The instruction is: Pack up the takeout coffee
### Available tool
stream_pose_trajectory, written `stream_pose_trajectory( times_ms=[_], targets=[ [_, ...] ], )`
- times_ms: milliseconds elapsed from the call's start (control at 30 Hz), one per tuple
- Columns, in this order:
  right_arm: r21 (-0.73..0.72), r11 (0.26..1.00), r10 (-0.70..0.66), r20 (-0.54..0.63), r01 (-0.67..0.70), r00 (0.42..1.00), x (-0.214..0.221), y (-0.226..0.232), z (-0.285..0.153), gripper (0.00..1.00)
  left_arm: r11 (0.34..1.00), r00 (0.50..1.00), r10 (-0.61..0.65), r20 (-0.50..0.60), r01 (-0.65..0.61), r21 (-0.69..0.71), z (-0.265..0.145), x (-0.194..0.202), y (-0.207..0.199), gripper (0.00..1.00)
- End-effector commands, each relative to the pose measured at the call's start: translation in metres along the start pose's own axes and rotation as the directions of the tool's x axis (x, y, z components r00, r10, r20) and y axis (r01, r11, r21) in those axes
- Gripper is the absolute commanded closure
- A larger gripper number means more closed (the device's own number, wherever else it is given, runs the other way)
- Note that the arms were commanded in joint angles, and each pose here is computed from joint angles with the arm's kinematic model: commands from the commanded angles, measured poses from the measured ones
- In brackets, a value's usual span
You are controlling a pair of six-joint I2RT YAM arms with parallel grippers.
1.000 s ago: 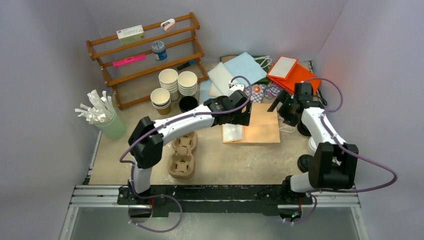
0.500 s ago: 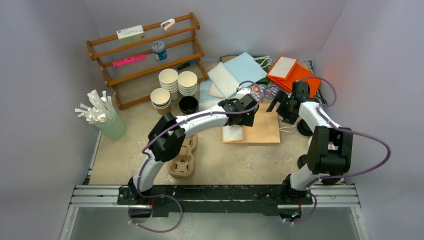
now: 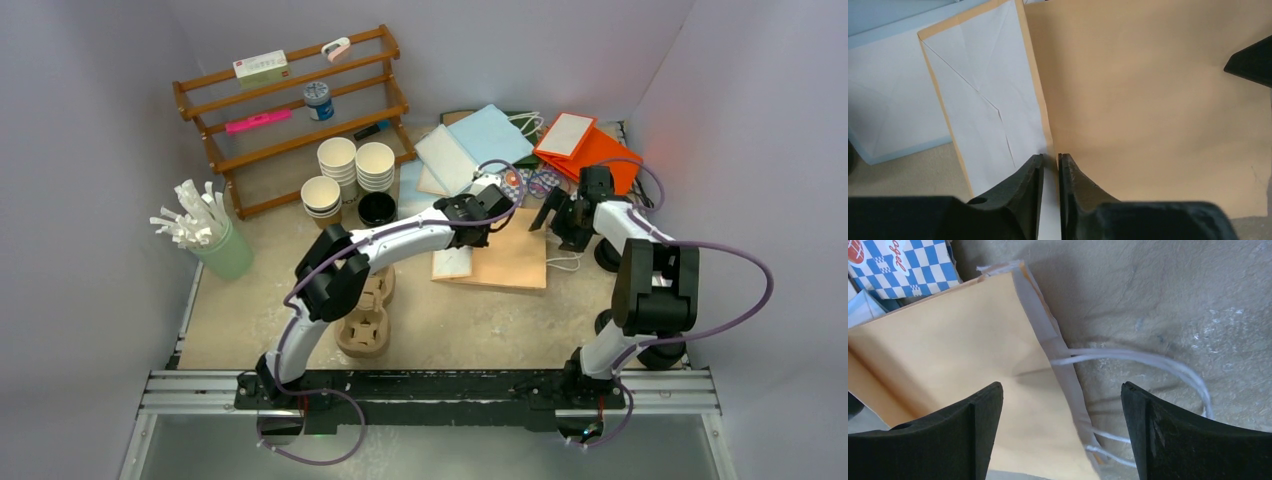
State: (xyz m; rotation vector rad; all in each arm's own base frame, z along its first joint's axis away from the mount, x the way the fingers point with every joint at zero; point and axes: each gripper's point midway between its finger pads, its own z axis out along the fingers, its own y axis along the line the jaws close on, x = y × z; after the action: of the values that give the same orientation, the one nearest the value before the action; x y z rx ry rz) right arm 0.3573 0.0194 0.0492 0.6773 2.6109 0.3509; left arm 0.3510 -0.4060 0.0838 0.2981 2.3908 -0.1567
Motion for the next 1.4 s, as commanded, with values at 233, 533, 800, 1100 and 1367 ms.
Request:
stream_pose_trajectory(
  times_ms=[233,533,800,1100,1367],
  targets=[
    [-0.185,0.982,-0.023,0.094,0.040,0.995,-0.014,0.043,-0.069,0.16,0.980,0.998,-0.053,0.013,0.049,0.195,-0.043,-0.046,0.009,1.00],
    [-0.249,0.968,0.027,0.200,0.024,0.979,0.005,0.050,-0.137,0.24,0.907,0.984,-0.177,-0.007,0.166,0.387,-0.095,-0.070,0.025,1.00],
    [-0.331,0.942,0.014,0.174,0.045,0.985,0.025,0.063,-0.158,0.32,0.802,0.969,-0.243,-0.039,0.223,0.553,-0.138,-0.083,0.024,1.00],
    [-0.296,0.954,0.005,0.180,0.049,0.984,0.018,0.064,-0.165,0.46,0.730,0.961,-0.271,-0.049,0.238,0.640,-0.164,-0.088,0.016,1.00],
    [-0.196,0.981,0.022,0.187,0.016,0.982,0.021,0.045,-0.169,0.43,0.722,0.955,-0.291,-0.052,0.255,0.644,-0.166,-0.086,0.020,1.00]
  ],
)
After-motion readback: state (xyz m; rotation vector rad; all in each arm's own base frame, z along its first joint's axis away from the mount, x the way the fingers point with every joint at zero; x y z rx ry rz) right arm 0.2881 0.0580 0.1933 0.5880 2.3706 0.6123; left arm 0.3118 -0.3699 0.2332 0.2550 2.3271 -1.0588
